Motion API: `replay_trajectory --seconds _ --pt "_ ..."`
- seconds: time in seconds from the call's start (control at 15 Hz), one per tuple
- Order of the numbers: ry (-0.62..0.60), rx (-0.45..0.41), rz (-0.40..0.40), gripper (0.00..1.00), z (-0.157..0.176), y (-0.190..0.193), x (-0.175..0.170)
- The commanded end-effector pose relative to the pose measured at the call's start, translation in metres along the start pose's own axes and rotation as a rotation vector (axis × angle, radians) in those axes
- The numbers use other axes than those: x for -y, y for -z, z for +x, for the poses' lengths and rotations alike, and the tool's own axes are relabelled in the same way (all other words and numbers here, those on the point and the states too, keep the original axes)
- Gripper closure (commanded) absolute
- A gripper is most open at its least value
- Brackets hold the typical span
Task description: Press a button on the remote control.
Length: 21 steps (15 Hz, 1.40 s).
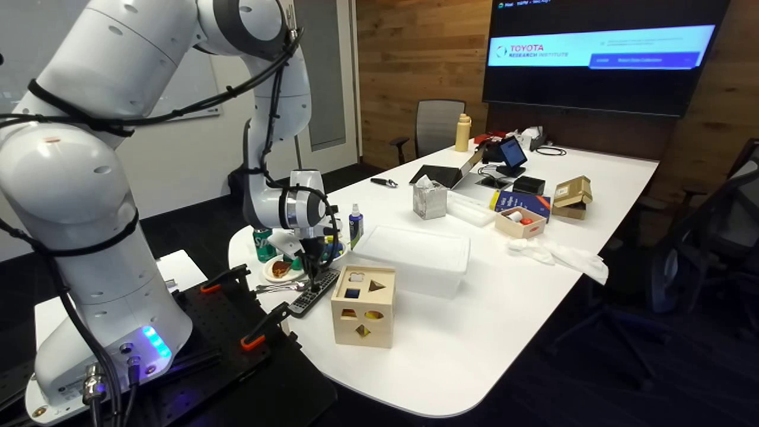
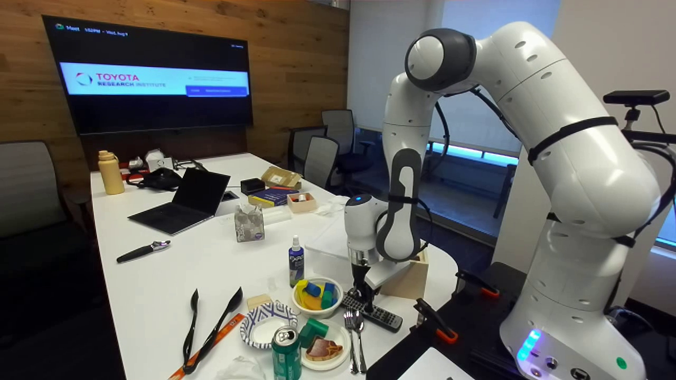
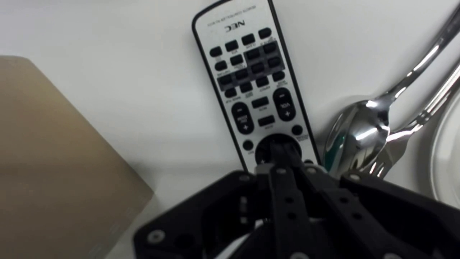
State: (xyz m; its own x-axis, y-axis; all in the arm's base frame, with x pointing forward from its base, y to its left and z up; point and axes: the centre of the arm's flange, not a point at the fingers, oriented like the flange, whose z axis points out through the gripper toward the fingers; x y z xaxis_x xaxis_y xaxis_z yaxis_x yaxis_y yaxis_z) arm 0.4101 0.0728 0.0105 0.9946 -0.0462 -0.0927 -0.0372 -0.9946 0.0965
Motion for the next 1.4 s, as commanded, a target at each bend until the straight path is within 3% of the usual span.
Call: replay_trajectory --seconds 0.0,0.2,0.8,1.2,1.27,1.33 --pt "-0.008 0.038 0.0 1.0 0.015 -0.041 0.015" --pt "-0.003 0.021 0.002 1.0 0.018 -0.034 0.016" --pt "0.012 -0.02 -0.01 1.0 -0.006 0.037 0.003" --pt "0.03 -0.062 -0.034 1.0 -0.003 0.088 -0.004" --pt "0.038 -0.069 -0.04 0.78 -0.001 0.099 -0.003" --pt "0.051 -0.074 -0.046 0.72 0.0 0.108 -0.002"
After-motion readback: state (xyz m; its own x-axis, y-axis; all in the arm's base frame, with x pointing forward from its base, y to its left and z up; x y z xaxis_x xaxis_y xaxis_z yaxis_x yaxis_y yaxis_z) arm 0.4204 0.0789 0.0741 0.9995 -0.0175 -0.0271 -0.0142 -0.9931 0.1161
